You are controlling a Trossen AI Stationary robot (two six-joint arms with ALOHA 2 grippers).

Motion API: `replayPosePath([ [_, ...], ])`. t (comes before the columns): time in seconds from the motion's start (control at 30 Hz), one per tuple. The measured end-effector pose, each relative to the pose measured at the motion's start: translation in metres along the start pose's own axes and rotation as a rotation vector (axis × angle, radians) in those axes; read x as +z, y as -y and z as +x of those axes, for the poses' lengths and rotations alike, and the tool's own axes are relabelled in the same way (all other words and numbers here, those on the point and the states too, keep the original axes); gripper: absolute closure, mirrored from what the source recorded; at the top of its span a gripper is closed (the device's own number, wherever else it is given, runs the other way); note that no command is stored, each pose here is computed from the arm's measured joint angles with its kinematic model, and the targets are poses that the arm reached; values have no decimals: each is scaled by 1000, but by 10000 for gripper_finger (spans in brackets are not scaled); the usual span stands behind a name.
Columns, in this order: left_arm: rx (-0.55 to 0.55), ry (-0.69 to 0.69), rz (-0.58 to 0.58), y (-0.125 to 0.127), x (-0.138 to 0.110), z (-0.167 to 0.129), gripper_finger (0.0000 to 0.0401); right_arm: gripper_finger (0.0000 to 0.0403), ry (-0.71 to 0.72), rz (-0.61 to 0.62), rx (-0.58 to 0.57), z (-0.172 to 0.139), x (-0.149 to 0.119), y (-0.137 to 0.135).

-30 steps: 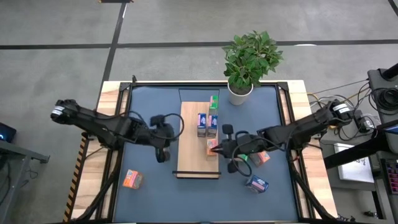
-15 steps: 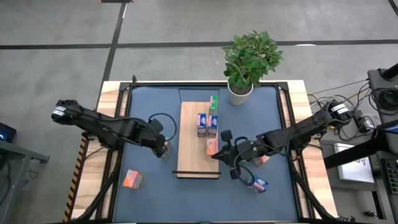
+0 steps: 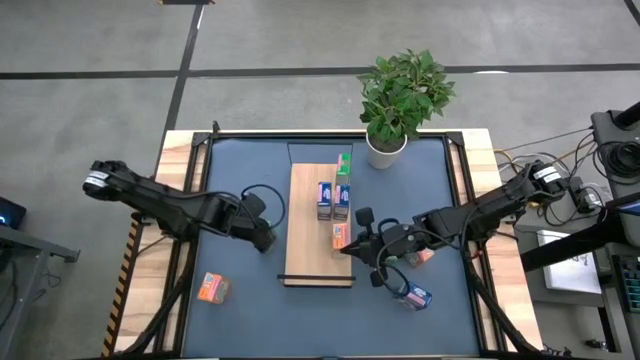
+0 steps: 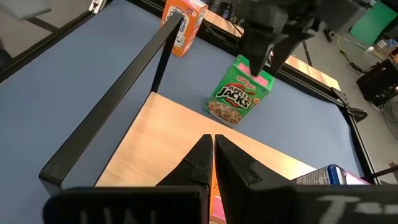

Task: Stack cereal on shelf
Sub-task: Put the left green cereal box on the shelf aligned with the other green cereal box

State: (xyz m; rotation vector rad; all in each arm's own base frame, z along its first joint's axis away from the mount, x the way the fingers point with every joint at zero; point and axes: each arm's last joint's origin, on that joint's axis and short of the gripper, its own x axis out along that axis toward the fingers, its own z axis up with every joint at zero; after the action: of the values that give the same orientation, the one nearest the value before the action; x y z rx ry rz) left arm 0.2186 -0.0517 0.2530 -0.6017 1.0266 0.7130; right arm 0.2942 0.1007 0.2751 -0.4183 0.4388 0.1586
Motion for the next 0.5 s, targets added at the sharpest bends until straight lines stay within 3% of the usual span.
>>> replayPosePath([
  [0.3,-11,-2,-12,-1,-5,11,122,394,-1,-1,-1,0,0,0],
  [0.5,-16,-1,-14,-1,-6,13,160,394,-2,-7,-1,0,0,0],
])
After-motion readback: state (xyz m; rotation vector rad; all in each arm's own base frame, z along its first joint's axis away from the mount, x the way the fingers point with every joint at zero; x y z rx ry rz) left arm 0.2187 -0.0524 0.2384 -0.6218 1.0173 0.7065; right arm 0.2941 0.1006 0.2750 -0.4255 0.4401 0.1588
